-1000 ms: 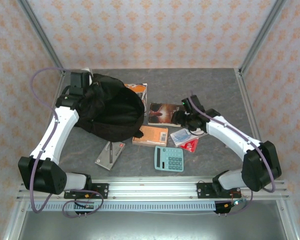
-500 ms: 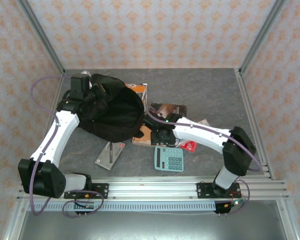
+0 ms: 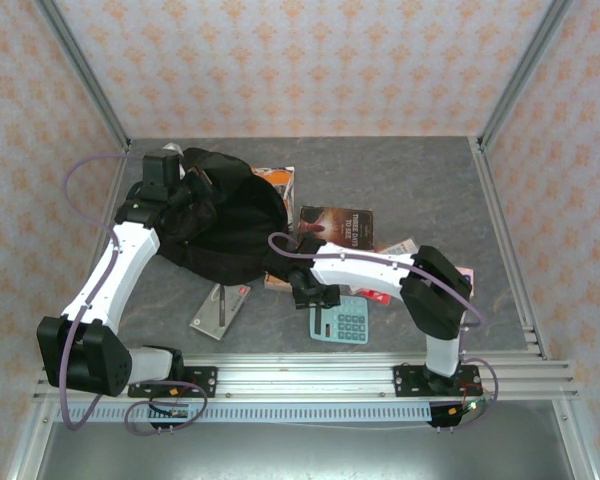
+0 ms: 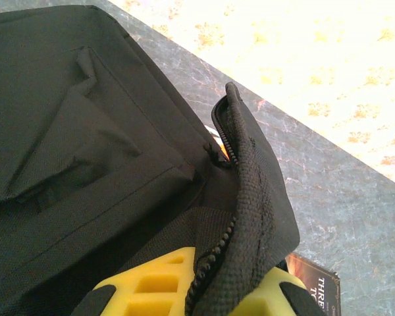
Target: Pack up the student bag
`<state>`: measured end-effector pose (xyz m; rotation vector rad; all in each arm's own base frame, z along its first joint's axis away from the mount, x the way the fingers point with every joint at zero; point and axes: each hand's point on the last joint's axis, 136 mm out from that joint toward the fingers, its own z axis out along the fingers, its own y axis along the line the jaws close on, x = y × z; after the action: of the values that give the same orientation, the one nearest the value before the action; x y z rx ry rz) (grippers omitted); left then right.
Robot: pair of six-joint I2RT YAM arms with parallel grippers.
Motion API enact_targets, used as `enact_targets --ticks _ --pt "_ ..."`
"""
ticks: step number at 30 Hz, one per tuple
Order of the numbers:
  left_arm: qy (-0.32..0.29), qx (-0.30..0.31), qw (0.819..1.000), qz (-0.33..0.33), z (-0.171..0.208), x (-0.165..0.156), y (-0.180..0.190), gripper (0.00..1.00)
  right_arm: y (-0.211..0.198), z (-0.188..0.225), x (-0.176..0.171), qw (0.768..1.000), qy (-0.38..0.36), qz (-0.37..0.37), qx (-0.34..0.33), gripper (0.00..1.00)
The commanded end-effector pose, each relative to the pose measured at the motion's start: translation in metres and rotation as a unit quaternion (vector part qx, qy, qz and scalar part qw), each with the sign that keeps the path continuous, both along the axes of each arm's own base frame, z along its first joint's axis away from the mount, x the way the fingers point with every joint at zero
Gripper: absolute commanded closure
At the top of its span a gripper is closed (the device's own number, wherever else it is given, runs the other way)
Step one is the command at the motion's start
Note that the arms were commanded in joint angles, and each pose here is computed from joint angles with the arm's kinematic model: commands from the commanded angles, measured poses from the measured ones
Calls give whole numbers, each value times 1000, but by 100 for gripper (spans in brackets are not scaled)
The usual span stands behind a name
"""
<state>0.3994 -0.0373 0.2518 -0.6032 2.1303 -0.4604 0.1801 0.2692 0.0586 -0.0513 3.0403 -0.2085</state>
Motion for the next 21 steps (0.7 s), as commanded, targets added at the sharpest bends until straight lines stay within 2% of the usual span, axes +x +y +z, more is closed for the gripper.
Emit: enact_targets --ticks 1,13,21 --pt "-26 0 1000 10 13 3 2 100 -10 -3 -12 999 6 -34 -41 46" --pt "-30 5 999 16 15 0 5 100 -2 -1 -24 995 -11 -14 -100 46" --pt "-30 5 999 18 16 -1 5 100 -3 -18 -30 992 3 -6 -125 55"
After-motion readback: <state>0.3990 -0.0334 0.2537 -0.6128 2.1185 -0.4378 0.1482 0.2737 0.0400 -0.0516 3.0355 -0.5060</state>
